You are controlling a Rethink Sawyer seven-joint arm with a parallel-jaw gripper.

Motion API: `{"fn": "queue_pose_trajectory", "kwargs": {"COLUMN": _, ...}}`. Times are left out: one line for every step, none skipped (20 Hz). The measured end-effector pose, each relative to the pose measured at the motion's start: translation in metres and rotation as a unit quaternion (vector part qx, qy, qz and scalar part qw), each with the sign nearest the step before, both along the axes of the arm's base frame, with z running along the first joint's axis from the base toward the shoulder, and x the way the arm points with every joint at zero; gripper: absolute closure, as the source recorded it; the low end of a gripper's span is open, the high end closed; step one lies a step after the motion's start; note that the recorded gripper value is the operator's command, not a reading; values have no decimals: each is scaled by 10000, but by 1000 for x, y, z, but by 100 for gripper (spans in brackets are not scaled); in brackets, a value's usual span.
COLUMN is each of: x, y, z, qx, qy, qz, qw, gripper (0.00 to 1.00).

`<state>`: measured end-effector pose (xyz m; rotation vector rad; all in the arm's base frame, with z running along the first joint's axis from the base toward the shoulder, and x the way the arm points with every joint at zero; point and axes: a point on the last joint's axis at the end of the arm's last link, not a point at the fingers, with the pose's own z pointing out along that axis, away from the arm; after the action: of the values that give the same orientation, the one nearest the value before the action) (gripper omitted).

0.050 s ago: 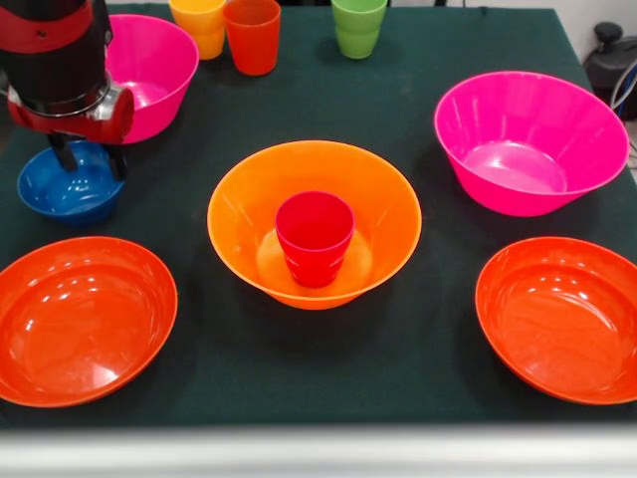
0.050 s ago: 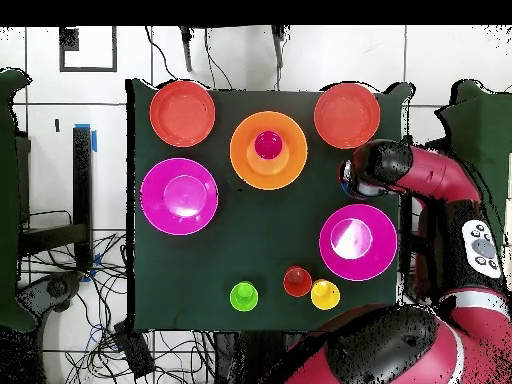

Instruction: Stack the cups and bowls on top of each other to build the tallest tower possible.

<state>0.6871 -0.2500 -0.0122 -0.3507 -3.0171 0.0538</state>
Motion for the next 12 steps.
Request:
{"fn": "queue_pose_trajectory", "kwargs": {"x": 0, "y": 0, "z": 0, "qx": 1, "qy": 0, "qz": 0, "qw": 10000, "gripper": 0}}
{"fn": "queue_pose_trajectory", "kwargs": {"x": 0, "y": 0, "z": 0, "qx": 2, "qy": -1, "qz": 0, "qw": 10000, "gripper": 0}}
{"fn": "queue_pose_trajectory", "kwargs": {"x": 0, "y": 0, "z": 0, "qx": 2, "qy": 1, "qz": 0, "qw": 10000, "gripper": 0}}
{"fn": "queue_pose_trajectory", "kwargs": {"x": 0, "y": 0, "z": 0, "qx": 1, "qy": 0, "qz": 0, "qw": 10000, "gripper": 0}}
{"fn": "queue_pose_trajectory", "kwargs": {"x": 0, "y": 0, "z": 0, "qx": 0, "qy": -1, "qz": -1, "qw": 10000, "gripper": 0}}
{"fn": "queue_pose_trajectory", "kwargs": {"x": 1, "y": 0, "z": 0, "qx": 1, "qy": -7, "qz": -3, "qw": 10000, "gripper": 0}}
{"fn": "queue_pose_trajectory", "kwargs": {"x": 1, "y": 0, "z": 1, "qx": 0, "qy": -8, "qz": -3, "qw": 10000, "gripper": 0}}
{"fn": "queue_pose_trajectory", "kwargs": {"x": 1, "y": 0, "z": 1, "qx": 0, "qy": -12, "qz": -5, "qw": 10000, "gripper": 0}}
{"fn": "queue_pose_trajectory", "kwargs": {"x": 1, "y": 0, "z": 2, "qx": 0, "qy": -17, "qz": -8, "qw": 10000, "gripper": 0}}
{"fn": "queue_pose_trajectory", "kwargs": {"x": 2, "y": 0, "z": 2, "qx": -1, "qy": -19, "qz": -7, "qw": 10000, "gripper": 0}}
{"fn": "queue_pose_trajectory", "kwargs": {"x": 2, "y": 0, "z": 2, "qx": -2, "qy": -21, "qz": -6, "qw": 10000, "gripper": 0}}
{"fn": "queue_pose_trajectory", "kwargs": {"x": 2, "y": 0, "z": 2, "qx": -1, "qy": -22, "qz": -6, "qw": 10000, "gripper": 0}}
